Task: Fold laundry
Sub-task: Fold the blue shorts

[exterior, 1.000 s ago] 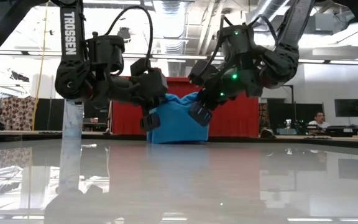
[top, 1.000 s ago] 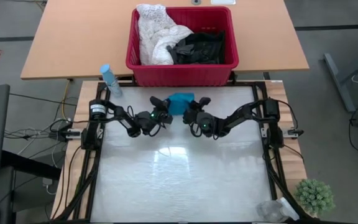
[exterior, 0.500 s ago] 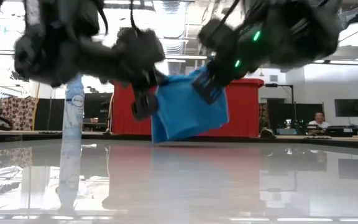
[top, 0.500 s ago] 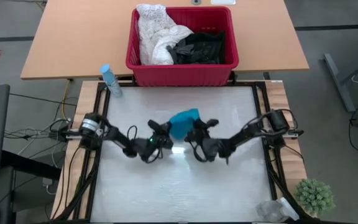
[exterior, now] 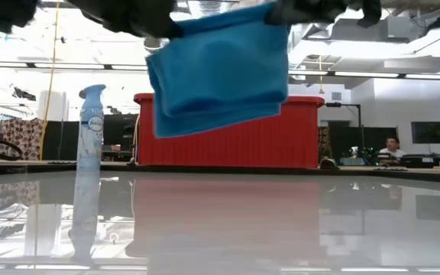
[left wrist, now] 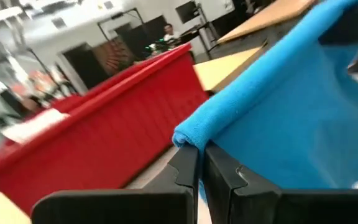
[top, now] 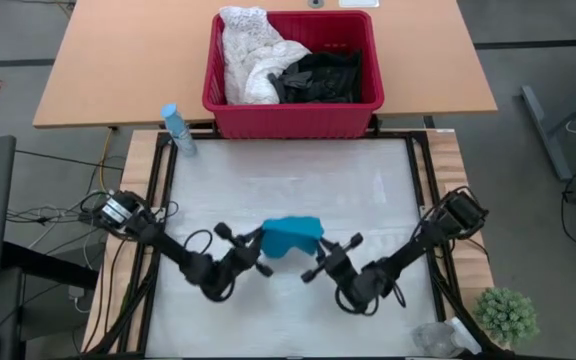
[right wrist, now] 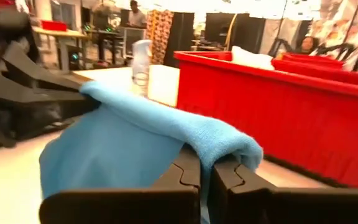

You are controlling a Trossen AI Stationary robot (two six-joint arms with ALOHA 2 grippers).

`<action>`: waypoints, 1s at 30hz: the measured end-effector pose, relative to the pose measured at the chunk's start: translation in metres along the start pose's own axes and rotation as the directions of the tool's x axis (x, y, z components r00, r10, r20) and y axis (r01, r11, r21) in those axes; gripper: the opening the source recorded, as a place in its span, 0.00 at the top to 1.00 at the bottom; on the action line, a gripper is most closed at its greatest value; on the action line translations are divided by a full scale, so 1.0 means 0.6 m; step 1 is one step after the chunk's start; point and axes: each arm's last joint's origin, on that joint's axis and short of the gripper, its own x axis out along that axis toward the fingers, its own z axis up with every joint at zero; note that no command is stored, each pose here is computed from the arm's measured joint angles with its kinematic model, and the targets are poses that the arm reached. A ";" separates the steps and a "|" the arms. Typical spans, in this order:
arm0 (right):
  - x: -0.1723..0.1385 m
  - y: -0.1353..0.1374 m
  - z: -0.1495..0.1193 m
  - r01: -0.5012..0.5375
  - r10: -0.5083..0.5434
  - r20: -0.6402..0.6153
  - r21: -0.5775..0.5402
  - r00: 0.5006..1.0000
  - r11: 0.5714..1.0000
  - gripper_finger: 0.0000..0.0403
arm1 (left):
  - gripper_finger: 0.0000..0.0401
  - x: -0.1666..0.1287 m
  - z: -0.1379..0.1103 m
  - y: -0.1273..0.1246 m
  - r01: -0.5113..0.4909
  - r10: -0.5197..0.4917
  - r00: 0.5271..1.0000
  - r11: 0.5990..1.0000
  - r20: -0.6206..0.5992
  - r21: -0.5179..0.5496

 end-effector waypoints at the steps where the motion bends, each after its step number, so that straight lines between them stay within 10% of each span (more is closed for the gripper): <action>1: -0.006 0.008 0.001 -0.009 0.009 0.000 0.012 1.000 1.000 0.94 | 1.00 -0.010 0.004 -0.002 0.017 -0.016 1.000 0.999 0.007 -0.044; 14: -0.056 0.071 -0.008 -0.079 0.083 0.003 0.326 0.997 0.942 0.94 | 1.00 -0.113 0.012 -0.005 0.194 -0.182 0.981 0.839 0.074 -0.509; 20: -0.038 0.082 -0.008 -0.265 0.284 0.047 0.533 0.958 0.804 0.94 | 1.00 -0.116 0.008 -0.002 0.370 -0.303 0.929 0.727 0.213 -0.579; 27: 0.041 0.070 0.037 -0.531 0.665 -0.041 0.565 0.746 0.631 0.94 | 1.00 -0.032 0.015 0.040 0.652 -0.626 0.713 0.426 0.317 -0.627; 30: 0.054 0.057 0.035 -0.502 0.683 -0.156 0.565 0.714 0.654 0.95 | 1.00 0.000 0.001 0.053 0.642 -0.758 0.620 0.343 0.202 -0.686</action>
